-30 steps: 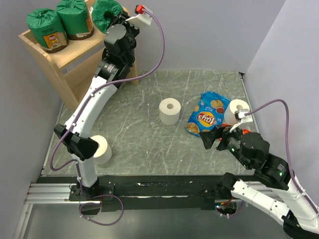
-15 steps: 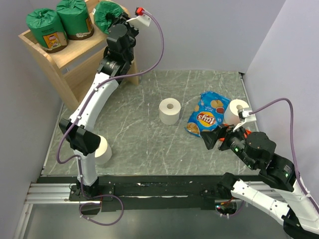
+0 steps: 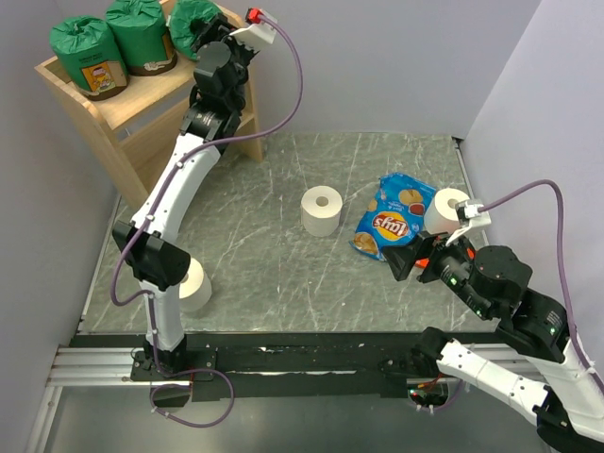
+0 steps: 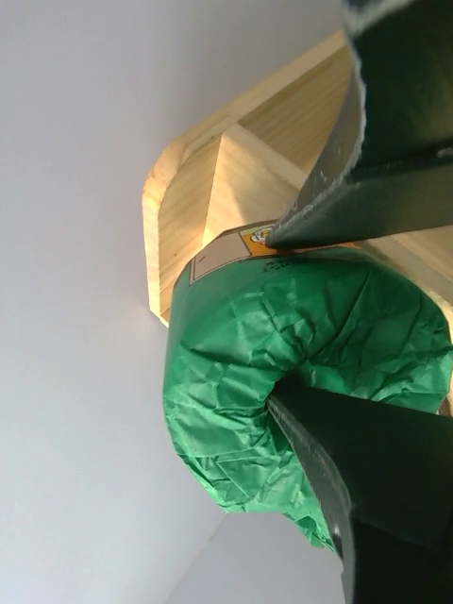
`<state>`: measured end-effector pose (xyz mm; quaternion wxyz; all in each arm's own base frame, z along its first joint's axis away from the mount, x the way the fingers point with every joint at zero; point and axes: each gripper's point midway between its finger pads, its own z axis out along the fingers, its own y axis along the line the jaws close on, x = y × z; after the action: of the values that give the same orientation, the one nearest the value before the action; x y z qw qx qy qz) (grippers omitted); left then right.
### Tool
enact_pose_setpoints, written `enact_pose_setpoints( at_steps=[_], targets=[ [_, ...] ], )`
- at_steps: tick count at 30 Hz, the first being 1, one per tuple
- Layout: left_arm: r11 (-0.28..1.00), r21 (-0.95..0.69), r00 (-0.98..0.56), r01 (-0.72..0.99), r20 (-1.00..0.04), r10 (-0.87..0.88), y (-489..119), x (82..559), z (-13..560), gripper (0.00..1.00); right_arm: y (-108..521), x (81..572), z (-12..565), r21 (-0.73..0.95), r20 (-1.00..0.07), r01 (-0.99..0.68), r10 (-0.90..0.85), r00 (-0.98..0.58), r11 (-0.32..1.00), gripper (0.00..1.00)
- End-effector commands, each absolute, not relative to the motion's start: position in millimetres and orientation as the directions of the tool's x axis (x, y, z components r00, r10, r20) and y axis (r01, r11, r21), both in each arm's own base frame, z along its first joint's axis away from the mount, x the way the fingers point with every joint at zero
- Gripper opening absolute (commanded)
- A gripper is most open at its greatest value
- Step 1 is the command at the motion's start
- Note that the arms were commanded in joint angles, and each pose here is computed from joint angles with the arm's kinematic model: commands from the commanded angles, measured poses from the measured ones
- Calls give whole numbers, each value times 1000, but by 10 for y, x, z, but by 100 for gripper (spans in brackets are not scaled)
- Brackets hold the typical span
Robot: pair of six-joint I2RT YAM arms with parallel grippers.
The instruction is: Place and organize the paper towels onto the shelf
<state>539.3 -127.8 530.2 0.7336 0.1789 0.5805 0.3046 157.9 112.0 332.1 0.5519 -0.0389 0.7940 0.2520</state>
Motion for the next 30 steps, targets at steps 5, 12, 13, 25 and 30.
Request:
enact_pose_setpoints(
  at_steps=[5,12,13,25,30],
  targets=[
    [774,530,238,-347,-749,619,-1084,5293,5756,77,1092,1539,3516,363,-906,-365,232,-355,857,100],
    [793,499,282,-349,-751,597,-1061,5285,5878,81,1128,1520,3508,376,-900,-376,236,-367,847,99],
    [793,500,282,-347,-751,597,-1067,5294,5872,82,1129,1514,3507,376,-899,-378,234,-370,846,100],
    [848,435,356,-303,-773,525,-998,5507,5874,82,1049,1401,3628,400,-892,-384,257,-372,832,100],
    [879,391,409,-271,-780,473,-951,5569,5925,82,1061,1421,3688,374,-897,-384,224,-382,844,100]
  ],
)
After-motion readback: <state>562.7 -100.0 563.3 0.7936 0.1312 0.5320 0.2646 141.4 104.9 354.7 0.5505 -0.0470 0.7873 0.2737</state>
